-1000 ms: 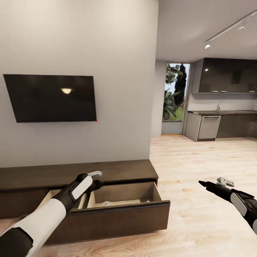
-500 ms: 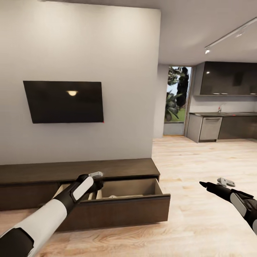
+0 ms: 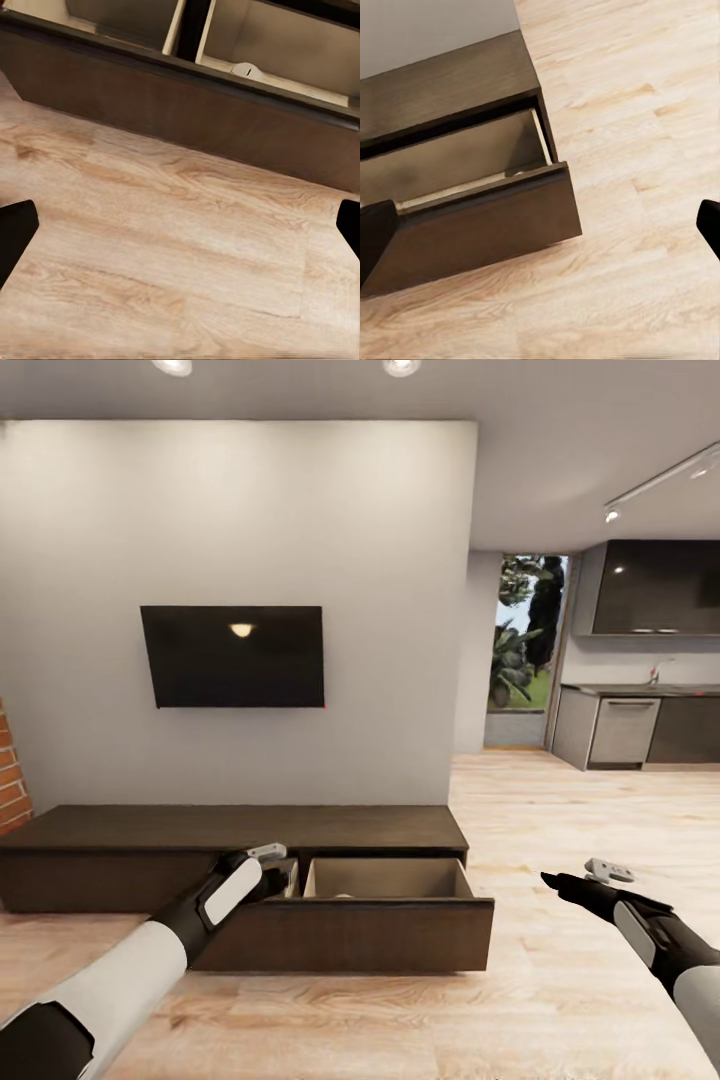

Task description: Place each of the two pumpkins and all three candles from the living room inside a cabinet in the living room (use any cabinet), then make sure every cabinet is closed, and position the cauldron so it is next to a table in the living room.

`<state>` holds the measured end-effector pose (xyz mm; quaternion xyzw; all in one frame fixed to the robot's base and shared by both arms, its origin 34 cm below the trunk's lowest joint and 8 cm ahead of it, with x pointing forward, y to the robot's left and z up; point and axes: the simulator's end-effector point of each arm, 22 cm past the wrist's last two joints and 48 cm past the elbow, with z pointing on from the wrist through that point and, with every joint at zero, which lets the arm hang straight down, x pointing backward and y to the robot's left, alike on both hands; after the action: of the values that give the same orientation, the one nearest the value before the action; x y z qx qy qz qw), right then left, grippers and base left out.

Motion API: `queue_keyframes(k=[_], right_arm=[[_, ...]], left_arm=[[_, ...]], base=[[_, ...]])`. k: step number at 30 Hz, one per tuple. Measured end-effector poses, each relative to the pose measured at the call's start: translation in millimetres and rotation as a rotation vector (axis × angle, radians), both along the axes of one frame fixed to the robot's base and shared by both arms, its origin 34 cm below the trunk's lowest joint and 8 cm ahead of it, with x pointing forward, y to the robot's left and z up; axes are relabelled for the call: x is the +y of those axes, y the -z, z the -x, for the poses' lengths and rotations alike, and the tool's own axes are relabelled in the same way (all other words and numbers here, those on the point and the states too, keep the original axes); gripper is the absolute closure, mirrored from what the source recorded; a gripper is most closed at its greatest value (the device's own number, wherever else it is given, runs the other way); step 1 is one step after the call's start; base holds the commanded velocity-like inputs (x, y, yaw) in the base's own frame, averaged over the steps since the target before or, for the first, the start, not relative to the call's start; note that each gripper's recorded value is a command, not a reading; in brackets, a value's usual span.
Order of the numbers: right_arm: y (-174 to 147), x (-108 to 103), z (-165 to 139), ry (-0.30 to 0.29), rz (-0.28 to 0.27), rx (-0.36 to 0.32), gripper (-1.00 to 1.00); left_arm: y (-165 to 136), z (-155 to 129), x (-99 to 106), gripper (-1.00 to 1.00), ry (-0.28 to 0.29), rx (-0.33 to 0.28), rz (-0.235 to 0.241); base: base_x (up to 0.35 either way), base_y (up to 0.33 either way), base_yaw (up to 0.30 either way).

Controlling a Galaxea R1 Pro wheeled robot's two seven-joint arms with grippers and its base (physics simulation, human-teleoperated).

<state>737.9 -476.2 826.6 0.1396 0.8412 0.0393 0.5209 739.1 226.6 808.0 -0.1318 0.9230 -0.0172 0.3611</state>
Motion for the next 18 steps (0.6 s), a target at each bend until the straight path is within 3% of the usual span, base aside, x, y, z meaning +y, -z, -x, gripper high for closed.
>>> queue_keyframes(k=[8, 13, 18], right_arm=[[-14, 38, -10, -0.055, 0.027, -0.014, -1.0], [-12, 70, -16, -0.097, 0.028, -0.017, -1.0], [-17, 74, -19, -0.108, 0.062, -0.051, -1.0]], left_arm=[[-10, 3, 2, -1.0, -0.013, -0.001, -0.001], [13, 18, 1, -1.0, -0.022, 0.017, 0.0], [38, 31, 1, -1.0, -0.028, 0.001, -0.028]], base=[[-0.289, 0.0, 0.177], [-0.041, 0.0, 0.061], [-0.005, 0.0, 0.007]])
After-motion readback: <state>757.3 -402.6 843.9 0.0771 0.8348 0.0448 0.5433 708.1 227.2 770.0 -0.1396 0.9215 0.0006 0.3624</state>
